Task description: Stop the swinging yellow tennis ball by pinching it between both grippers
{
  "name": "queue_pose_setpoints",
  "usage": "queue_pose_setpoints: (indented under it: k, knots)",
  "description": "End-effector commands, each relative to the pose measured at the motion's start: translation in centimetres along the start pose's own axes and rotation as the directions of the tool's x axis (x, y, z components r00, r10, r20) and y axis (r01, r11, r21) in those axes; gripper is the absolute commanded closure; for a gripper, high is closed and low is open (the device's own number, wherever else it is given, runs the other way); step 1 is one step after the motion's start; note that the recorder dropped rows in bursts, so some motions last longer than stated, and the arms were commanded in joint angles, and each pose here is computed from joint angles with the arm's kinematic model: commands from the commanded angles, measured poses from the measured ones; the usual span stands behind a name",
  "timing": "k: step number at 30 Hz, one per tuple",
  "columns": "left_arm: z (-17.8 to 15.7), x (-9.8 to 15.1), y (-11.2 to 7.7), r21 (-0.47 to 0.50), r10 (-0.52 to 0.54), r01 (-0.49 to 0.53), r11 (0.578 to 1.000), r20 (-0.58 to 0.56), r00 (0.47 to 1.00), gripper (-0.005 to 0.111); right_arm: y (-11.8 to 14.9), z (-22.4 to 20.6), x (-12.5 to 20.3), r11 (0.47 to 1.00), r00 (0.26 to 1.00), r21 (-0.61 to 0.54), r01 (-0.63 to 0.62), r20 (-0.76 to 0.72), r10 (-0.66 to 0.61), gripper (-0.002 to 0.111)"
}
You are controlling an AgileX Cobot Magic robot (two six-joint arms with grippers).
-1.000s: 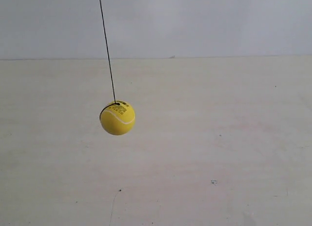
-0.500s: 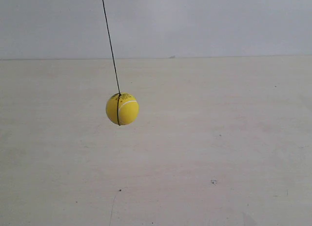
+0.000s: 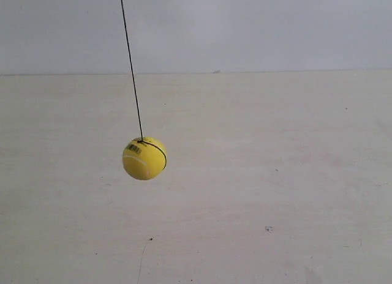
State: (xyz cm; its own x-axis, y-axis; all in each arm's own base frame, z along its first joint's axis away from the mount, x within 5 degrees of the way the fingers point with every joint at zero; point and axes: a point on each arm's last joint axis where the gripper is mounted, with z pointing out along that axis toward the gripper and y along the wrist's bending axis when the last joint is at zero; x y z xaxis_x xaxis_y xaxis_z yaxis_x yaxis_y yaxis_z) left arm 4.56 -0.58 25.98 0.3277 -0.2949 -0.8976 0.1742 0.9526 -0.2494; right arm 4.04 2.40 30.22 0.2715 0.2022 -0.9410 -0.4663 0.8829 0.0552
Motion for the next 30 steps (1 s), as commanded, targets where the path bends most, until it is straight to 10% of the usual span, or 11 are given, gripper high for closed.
queue_pose_setpoints:
  k: [1,10,30]
  knots:
    - [-0.2,1.1,0.7,-0.051,0.06,-0.062,0.997,-0.043,0.997,0.102,0.0,0.0,0.0,1.0,1.0,0.003,-0.005,0.001,0.005,0.108]
    - [-0.4,2.8,1.4,-0.08,0.234,-0.255,0.964,-0.213,0.949,0.102,0.0,0.0,0.0,1.0,1.0,0.003,-0.005,0.001,0.005,0.108]
    - [-1.6,6.2,2.5,-0.108,0.192,-0.278,0.954,-0.495,0.848,0.102,0.0,0.0,0.0,1.0,1.0,0.003,-0.005,0.001,0.005,0.108]
